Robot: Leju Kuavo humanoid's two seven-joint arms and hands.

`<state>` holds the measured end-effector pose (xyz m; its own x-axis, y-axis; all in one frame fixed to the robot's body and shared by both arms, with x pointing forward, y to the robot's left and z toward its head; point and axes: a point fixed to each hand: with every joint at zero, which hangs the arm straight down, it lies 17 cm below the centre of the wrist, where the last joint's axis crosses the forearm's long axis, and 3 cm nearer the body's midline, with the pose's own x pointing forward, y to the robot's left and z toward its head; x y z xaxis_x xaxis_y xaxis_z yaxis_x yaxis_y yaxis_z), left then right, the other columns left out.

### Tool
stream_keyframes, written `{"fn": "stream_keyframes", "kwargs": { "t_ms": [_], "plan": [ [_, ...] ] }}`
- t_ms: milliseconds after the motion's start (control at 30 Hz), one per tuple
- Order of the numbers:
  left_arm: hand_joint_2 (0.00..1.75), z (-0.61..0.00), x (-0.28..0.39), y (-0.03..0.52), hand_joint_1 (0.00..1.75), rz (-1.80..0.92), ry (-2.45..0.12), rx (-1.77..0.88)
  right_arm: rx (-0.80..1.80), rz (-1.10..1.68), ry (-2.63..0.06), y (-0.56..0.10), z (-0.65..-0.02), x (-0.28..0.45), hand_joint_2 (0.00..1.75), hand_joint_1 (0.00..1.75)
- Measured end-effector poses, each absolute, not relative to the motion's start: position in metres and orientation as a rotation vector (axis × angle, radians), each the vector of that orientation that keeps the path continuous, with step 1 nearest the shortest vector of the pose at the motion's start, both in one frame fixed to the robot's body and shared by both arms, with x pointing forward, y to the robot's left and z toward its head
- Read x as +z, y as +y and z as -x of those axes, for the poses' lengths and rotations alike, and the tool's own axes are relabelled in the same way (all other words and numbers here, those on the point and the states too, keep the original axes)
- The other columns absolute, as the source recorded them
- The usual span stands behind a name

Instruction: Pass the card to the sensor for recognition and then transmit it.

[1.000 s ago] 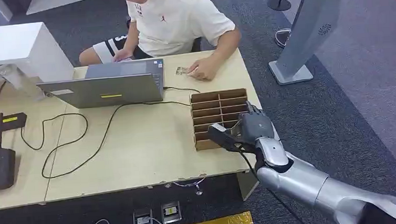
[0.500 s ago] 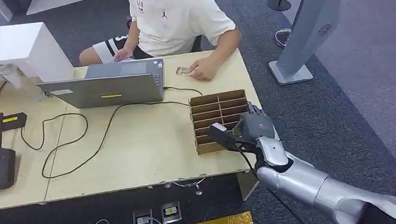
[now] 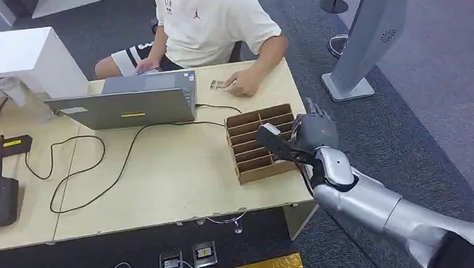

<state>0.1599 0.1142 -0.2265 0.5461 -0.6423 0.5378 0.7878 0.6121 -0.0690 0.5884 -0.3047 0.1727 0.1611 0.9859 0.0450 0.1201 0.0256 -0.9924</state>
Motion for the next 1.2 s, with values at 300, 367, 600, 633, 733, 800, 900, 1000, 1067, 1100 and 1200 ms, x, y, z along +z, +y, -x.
{"fn": "stream_keyframes", "kwargs": {
  "t_ms": [300,367,600,633,733,800,900,1000,1067,1100,1200],
  "plan": [
    [0.00,-0.166,-0.227,0.121,0.00,0.305,-0.500,-0.897,0.967,1.412,-1.249,-0.313,-0.602,0.232,1.75,1.75],
    [0.00,-0.166,-0.227,0.122,0.00,0.302,-0.498,-0.905,0.975,1.414,-1.252,-0.310,-0.604,0.238,1.75,1.75],
    [0.00,-0.166,-0.228,0.125,0.00,0.297,-0.497,-0.914,1.015,1.449,-1.279,-0.290,-0.614,0.270,1.75,1.75],
    [0.00,-0.167,-0.228,0.125,0.00,0.295,-0.497,-0.915,1.019,1.454,-1.289,-0.286,-0.616,0.276,1.75,1.75],
    [0.00,-0.171,-0.227,0.127,0.00,0.288,-0.499,-0.930,1.019,1.483,-1.341,-0.269,-0.620,0.300,1.75,1.75],
    [0.00,-0.175,-0.226,0.128,0.00,0.282,-0.504,-0.942,1.018,1.503,-1.374,-0.258,-0.622,0.316,1.75,1.75],
    [0.00,-0.178,-0.225,0.128,0.00,0.281,-0.508,-0.941,1.025,1.533,-1.413,-0.242,-0.624,0.336,1.75,1.75],
    [0.00,-0.169,-0.225,0.119,0.00,0.299,-0.503,-0.939,1.045,1.559,-1.421,-0.233,-0.626,0.344,1.75,1.75],
    [0.00,-0.163,-0.226,0.113,0.00,0.312,-0.498,-0.936,1.060,1.568,-1.423,-0.227,-0.627,0.347,1.75,1.41],
    [0.00,-0.161,-0.225,0.110,0.00,0.317,-0.497,-0.936,1.069,1.573,-1.416,-0.225,-0.627,0.346,1.75,0.14],
    [0.00,-0.158,-0.225,0.107,0.00,0.323,-0.495,-0.935,1.097,1.567,-1.403,-0.218,-0.628,0.338,1.75,0.14]
  ]
}}
